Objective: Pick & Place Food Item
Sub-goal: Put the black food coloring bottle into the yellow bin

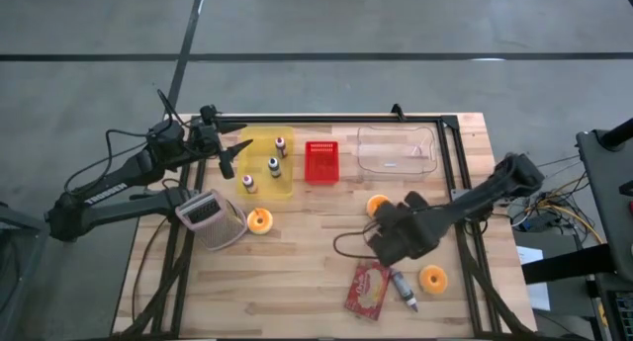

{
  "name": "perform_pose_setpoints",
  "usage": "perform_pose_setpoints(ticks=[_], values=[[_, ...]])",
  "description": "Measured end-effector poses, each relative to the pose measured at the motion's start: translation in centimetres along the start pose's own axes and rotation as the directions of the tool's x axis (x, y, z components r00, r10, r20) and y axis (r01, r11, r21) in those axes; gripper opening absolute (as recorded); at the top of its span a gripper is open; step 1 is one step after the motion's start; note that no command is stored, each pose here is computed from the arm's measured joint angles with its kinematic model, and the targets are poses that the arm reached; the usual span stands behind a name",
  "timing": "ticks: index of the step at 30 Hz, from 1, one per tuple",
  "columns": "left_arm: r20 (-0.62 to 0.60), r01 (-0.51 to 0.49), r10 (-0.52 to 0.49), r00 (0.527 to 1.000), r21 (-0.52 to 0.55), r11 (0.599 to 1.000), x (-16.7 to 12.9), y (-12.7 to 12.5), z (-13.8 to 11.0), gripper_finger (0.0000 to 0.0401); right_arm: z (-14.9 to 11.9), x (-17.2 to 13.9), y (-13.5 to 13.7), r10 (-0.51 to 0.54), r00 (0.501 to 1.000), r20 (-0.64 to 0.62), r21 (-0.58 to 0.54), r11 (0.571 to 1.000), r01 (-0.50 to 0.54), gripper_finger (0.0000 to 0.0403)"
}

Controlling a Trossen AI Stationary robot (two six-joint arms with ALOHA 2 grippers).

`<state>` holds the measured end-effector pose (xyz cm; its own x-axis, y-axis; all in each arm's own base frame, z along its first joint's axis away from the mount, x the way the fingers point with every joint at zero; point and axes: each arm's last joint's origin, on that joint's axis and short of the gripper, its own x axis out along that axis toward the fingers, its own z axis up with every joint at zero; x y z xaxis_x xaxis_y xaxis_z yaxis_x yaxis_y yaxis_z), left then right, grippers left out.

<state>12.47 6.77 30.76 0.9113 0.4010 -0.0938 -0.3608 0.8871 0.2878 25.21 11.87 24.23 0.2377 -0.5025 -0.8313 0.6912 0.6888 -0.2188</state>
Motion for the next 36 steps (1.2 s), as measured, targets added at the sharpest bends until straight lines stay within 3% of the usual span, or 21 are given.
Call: perform_pose_setpoints(ticks=[2,4,8,10,11,17,22,25,27,30,33,36], values=[[0.000,0.000,0.000,1.000,0.000,1.000,0.0,0.0,0.0,0.0206,0.5,-1.5,-0.4,0.021,0.976,0.217,0.042,0.999,-0.031,0.0151],[0.000,0.000,0.000,1.000,0.000,1.000,0.0,0.0,0.0,0.0207,0.9,-2.6,-0.7,0.019,0.905,0.426,0.073,0.996,-0.055,0.0151],[0.000,0.000,0.000,1.000,0.000,1.000,0.0,0.0,0.0,0.0206,1.4,-3.6,-1.0,-0.083,0.711,0.698,0.167,0.985,-0.050,0.0151],[0.001,0.000,0.000,1.000,0.000,1.000,0.0,0.0,0.0,0.0207,1.5,-3.7,-1.0,-0.182,0.588,0.788,0.255,0.966,-0.043,0.0151],[0.000,0.000,0.000,1.000,0.000,1.000,0.0,0.0,0.0,0.0207,1.6,-3.5,-1.0,-0.213,0.555,0.804,0.283,0.958,-0.042,0.0151],[0.000,0.001,-0.001,1.000,0.000,1.000,0.0,0.0,0.0,0.0207,2.9,-0.5,-1.5,-0.313,0.556,0.770,0.417,0.907,-0.066,0.0151],[-0.001,0.001,-0.001,1.000,0.000,1.000,0.0,0.0,0.0,0.0207,3.4,1.2,-1.5,-0.351,0.565,0.747,0.445,0.895,-0.032,0.0151],[0.000,0.001,-0.001,1.000,0.000,1.000,0.0,0.0,0.0,0.0206,3.6,1.3,-1.0,-0.293,0.636,0.714,0.384,0.924,-0.006,0.0151],[0.001,0.001,-0.001,1.000,0.000,1.000,0.0,0.0,0.0,0.0207,3.8,1.2,-0.7,-0.229,0.695,0.682,0.287,0.957,0.034,0.0151],[0.000,0.001,-0.001,1.000,0.000,1.000,0.0,0.0,0.0,0.0206,4.2,0.6,0.3,-0.103,0.762,0.639,0.049,0.994,0.093,0.0152],[0.000,0.001,-0.001,1.000,0.000,1.000,0.0,0.0,0.0,0.0207,4.7,0.1,1.3,0.028,0.785,0.619,-0.238,0.959,0.154,0.0152],[0.000,0.000,0.000,1.000,0.000,1.000,0.0,0.0,0.0,0.0206,5.4,-0.5,2.2,0.129,0.755,0.643,-0.391,0.903,0.178,0.0152]])
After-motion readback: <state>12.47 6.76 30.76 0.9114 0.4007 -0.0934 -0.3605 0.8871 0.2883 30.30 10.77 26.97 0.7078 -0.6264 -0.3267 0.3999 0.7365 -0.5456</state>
